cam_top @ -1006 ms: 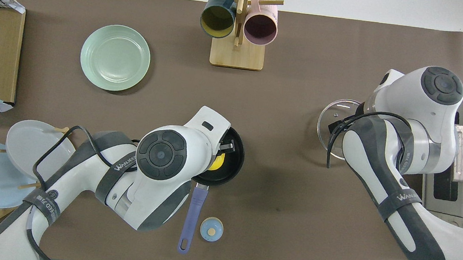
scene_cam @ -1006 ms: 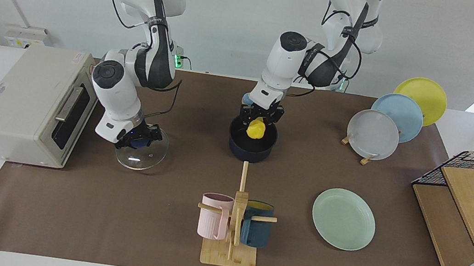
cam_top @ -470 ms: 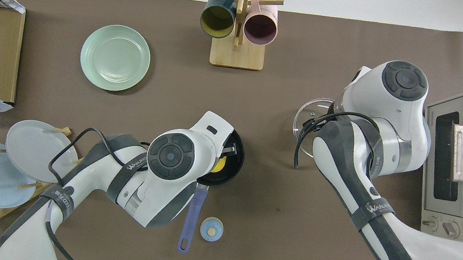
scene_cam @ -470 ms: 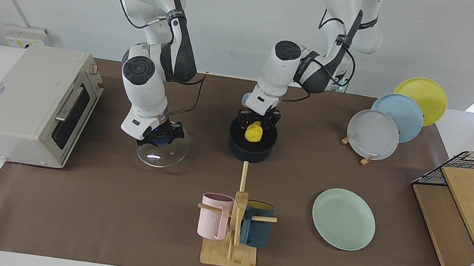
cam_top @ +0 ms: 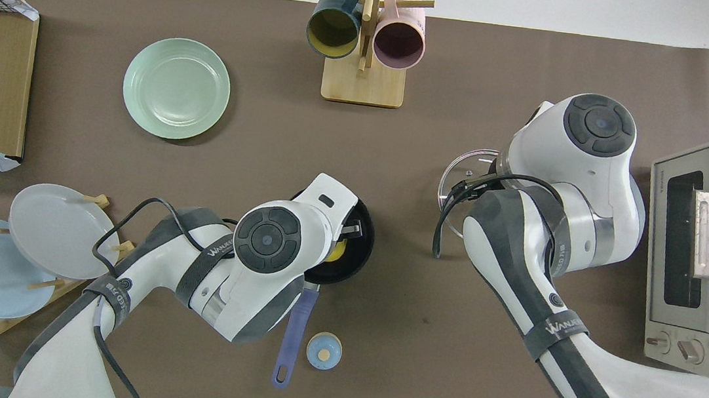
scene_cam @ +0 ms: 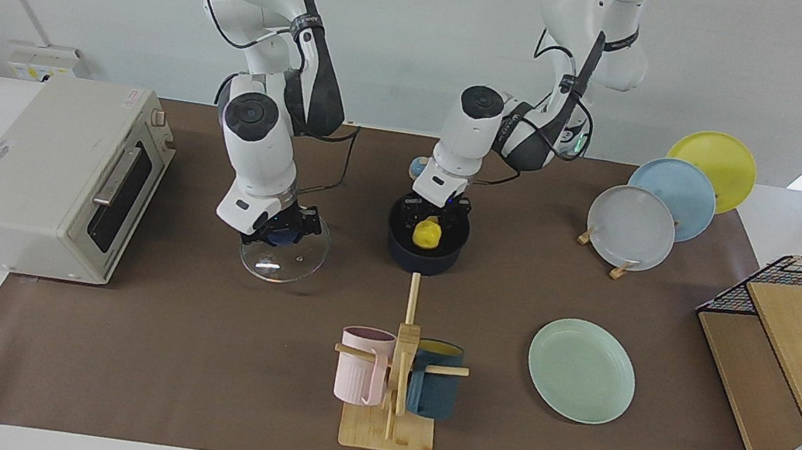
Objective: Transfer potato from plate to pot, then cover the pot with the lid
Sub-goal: 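Release the potato into the saucepan while the right gripper lifts the lid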
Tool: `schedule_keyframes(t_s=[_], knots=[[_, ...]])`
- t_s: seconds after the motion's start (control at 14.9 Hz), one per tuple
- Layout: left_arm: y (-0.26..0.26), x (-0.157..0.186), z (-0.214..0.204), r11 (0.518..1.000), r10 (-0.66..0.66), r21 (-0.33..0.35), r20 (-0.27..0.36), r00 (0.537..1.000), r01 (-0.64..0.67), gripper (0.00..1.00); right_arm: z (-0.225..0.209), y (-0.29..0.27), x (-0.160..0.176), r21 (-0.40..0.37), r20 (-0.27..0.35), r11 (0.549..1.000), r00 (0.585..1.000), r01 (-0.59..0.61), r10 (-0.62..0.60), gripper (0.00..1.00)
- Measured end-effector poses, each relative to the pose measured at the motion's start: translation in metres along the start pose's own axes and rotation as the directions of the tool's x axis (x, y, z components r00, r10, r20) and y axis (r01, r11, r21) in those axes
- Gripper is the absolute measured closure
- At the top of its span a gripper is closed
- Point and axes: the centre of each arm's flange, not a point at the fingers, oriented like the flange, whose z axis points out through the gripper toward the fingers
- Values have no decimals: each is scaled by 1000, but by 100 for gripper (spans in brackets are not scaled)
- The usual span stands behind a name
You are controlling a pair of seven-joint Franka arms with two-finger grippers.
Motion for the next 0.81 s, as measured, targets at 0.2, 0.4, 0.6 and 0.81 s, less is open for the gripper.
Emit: schedule_keyframes(t_s=[0.2, 0.4, 0.6, 0.81], knots=[[-3, -1, 3, 999, 34, 6, 5, 999, -34, 33, -4, -21, 1, -1, -1, 1000, 1000, -30, 30, 56], [-5, 0, 4, 999, 47, 8, 5, 999, -47, 33, -5, -33, 1, -2, -4, 999, 999, -47, 47, 56], [-5, 1, 4, 999, 51, 8, 4, 999, -51, 24, -6, -31, 1, -2, -7, 999, 999, -49, 49, 56], [-6, 2, 3, 999, 52, 8, 3, 999, -52, 0, -7, -31, 1, -2, -8, 999, 999, -50, 50, 56]])
